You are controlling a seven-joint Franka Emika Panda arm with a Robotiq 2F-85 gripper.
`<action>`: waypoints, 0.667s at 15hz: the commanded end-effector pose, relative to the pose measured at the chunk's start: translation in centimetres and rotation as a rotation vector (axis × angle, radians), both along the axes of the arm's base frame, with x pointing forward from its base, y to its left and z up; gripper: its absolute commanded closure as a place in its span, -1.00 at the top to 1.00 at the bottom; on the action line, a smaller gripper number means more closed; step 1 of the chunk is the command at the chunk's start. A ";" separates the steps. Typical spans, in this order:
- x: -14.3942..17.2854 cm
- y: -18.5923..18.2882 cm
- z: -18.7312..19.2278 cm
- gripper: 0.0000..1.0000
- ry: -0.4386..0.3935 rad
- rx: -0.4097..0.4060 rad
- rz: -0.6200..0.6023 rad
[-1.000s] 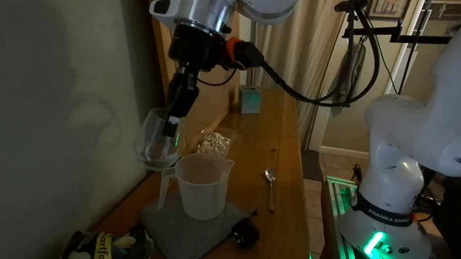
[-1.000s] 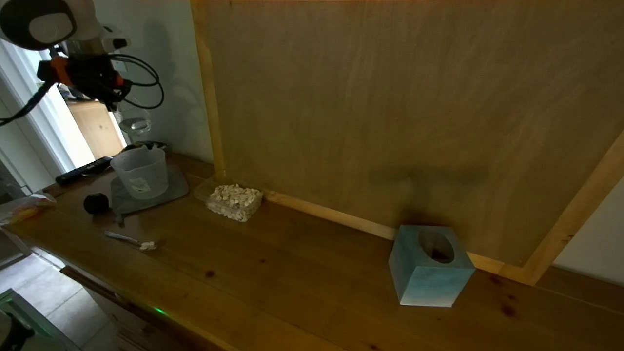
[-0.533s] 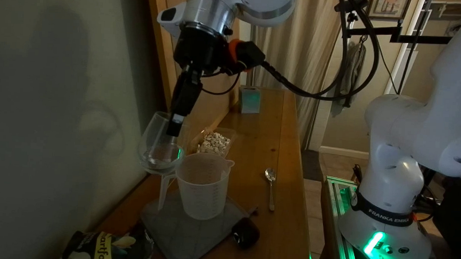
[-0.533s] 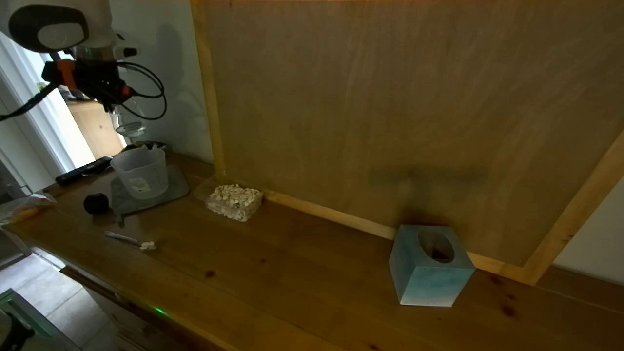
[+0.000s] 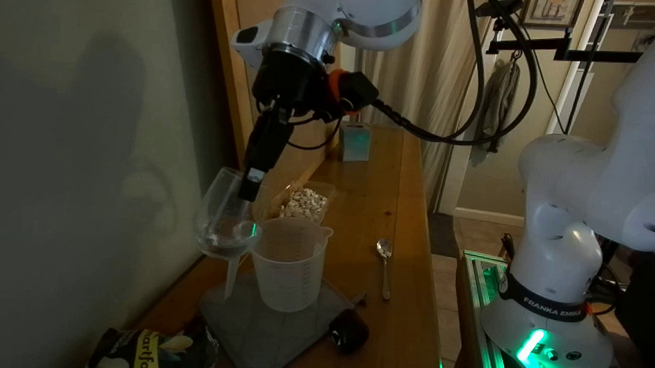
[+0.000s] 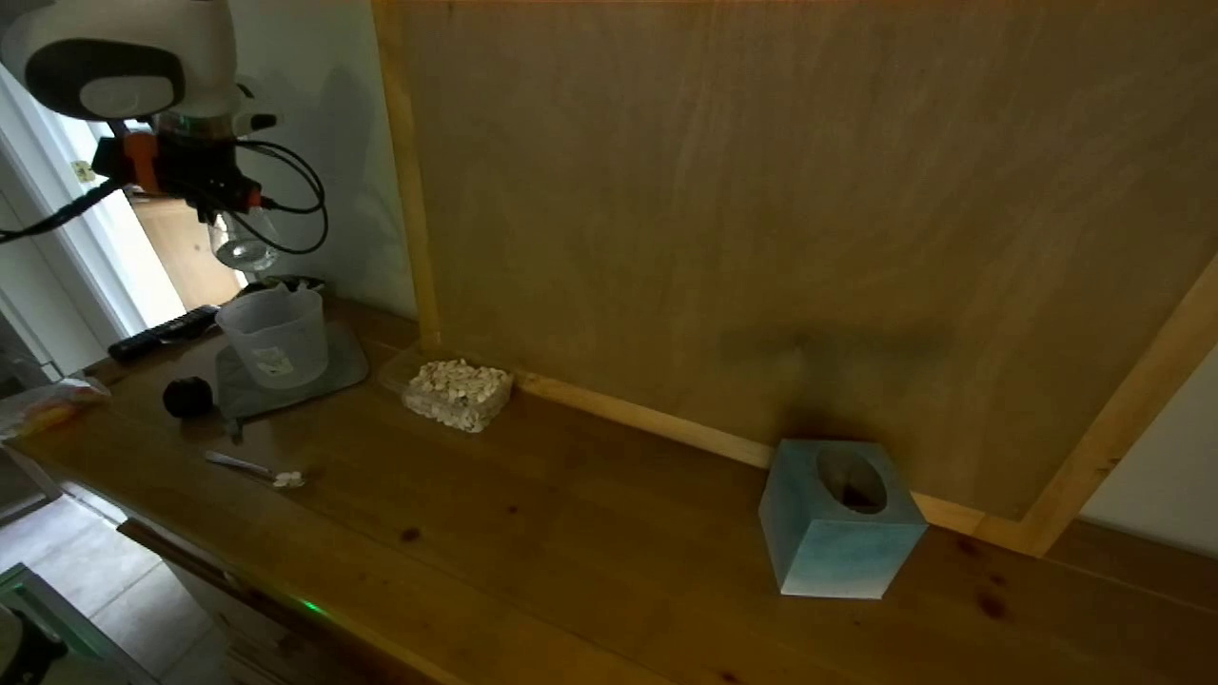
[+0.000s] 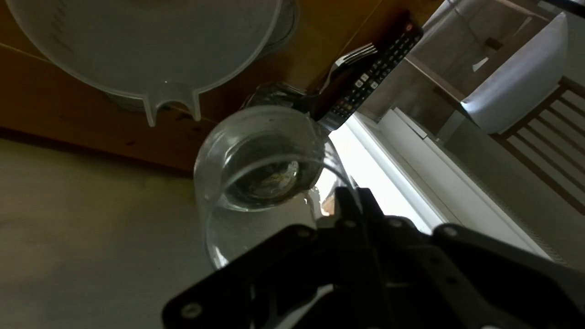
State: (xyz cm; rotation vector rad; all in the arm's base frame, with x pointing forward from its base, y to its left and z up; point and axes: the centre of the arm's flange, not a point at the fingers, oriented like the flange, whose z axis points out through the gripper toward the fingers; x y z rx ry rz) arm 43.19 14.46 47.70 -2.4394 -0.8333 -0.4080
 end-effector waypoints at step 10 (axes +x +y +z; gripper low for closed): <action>-0.2 -1.3 -1.1 -0.91 0.015 0.051 0.025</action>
